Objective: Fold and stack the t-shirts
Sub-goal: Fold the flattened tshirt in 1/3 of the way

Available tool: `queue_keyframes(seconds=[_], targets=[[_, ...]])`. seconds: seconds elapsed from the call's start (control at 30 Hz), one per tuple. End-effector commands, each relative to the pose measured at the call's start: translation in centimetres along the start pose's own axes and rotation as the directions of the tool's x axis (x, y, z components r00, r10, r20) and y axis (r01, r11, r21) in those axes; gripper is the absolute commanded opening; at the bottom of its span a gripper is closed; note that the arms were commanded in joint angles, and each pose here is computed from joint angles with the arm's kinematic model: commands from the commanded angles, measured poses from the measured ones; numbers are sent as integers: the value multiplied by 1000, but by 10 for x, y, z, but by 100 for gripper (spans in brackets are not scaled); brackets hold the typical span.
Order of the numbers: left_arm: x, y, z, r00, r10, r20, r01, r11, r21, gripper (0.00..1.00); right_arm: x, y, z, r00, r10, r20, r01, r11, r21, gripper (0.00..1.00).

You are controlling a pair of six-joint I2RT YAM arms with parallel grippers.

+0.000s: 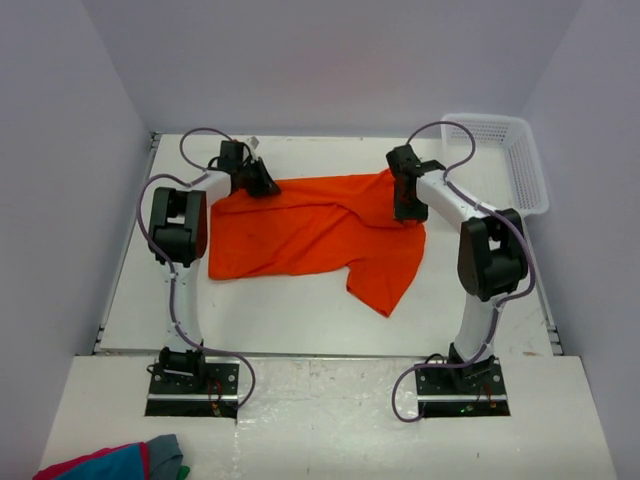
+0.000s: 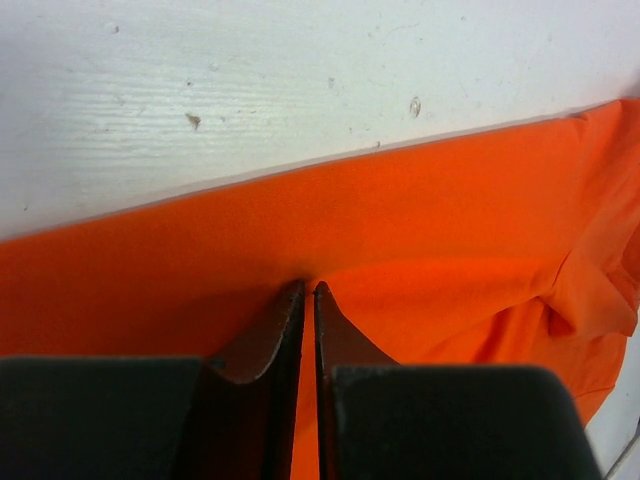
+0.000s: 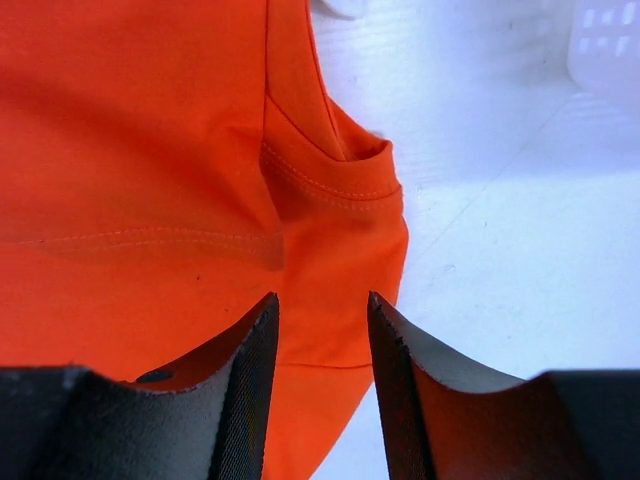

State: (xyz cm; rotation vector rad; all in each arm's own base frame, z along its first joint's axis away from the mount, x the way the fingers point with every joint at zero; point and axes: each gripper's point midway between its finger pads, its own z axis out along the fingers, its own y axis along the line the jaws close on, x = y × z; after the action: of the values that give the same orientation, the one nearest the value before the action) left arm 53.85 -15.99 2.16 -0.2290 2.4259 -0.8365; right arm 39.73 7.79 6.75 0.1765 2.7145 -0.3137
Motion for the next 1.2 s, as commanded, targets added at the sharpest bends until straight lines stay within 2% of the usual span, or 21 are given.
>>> queue_keyframes(seconds=[0.0,0.07,0.17,0.33,0.5,0.63,1.17], targets=[[0,19,-21,1000,1,1,-1,995,-99,10,-30,5,-43,990,45,137,-31,994,-102,42],[-2,16,-23,1000,3,8,-2,996,-91,10,-30,21,-46,991,42,125,-19,984,-179,41],[-4,9,-25,1000,2,9,-1,998,-68,10,-33,42,-43,992,35,120,-4,968,-251,32],[0,8,-20,1000,-11,-2,11,999,-54,10,-50,79,-25,996,27,80,2,936,-352,0],[5,7,-15,1000,-3,-15,2,999,-47,10,-61,108,-5,998,32,50,-9,913,-408,0],[7,6,-15,1000,4,-20,-5,999,-45,10,-52,117,9,1000,25,0,-23,904,-427,0],[10,8,-13,999,6,-31,-7,999,-40,11,13,135,22,992,-60,-107,9,905,-425,0]])
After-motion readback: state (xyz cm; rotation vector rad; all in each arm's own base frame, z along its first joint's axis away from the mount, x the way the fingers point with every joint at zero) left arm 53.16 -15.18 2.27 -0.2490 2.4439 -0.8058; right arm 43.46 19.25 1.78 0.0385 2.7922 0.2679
